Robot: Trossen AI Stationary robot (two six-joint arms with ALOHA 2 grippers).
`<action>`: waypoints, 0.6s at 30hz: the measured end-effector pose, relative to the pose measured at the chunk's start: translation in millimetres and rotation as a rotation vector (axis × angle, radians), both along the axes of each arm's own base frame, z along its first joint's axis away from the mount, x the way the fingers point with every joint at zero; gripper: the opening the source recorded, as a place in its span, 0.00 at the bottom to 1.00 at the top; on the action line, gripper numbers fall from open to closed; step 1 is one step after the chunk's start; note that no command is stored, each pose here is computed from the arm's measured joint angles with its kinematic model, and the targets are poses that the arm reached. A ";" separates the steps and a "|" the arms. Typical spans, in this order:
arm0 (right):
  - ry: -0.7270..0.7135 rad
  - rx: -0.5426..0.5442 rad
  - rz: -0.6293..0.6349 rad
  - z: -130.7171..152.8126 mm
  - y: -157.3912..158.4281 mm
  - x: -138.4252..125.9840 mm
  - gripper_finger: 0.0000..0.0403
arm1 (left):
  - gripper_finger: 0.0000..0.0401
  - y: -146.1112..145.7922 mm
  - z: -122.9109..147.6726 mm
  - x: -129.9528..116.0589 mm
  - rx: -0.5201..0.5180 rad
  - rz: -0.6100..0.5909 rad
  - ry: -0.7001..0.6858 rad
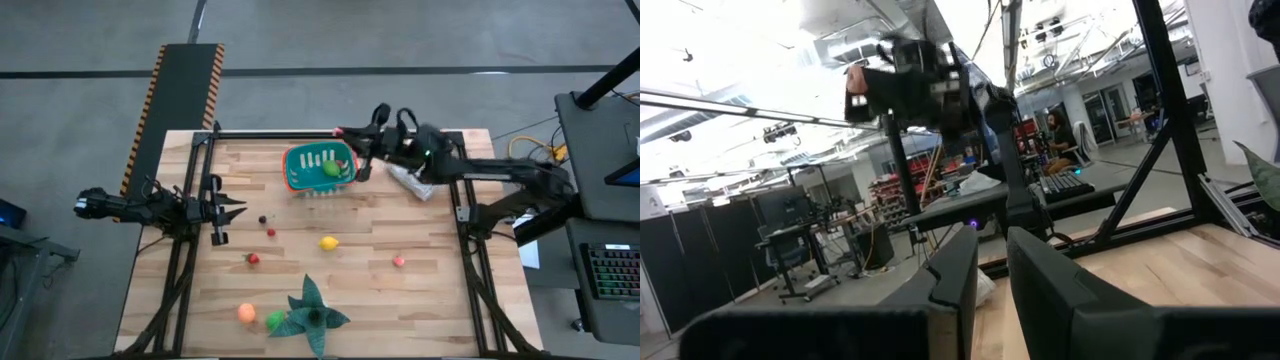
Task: Pick and placing Produce into tupperware
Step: Put the peach toy into the bin
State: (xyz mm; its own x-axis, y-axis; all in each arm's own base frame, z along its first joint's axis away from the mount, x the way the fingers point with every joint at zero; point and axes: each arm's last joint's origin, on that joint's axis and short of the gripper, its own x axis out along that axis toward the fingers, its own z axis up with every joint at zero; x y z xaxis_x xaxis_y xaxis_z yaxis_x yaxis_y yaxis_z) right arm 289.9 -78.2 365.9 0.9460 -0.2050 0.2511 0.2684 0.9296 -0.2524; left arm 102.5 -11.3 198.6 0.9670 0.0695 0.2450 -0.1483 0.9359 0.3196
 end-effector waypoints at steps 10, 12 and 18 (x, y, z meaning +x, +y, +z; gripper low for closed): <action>0.729 0.222 -0.041 60.4 -12.6 -10.0 0.06 | 0.11 0.0 0.0 0.0 0.000 -0.001 0.000; 0.901 0.296 -0.054 47.5 -17.8 -6.1 0.06 | 0.11 0.0 0.0 0.0 0.000 -0.001 0.000; 1.041 0.421 -0.019 1.6 -23.3 8.4 0.06 | 0.11 0.0 -0.1 0.0 0.000 0.000 0.001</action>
State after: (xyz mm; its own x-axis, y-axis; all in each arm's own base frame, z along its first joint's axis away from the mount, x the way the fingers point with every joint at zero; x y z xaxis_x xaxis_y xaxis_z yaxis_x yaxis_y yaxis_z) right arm 298.2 -101.5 367.6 0.6500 -0.1037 -0.7528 0.1253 0.9917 -0.0284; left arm 102.6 -11.3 198.5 0.9674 0.0691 0.2436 -0.1475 0.9358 0.3202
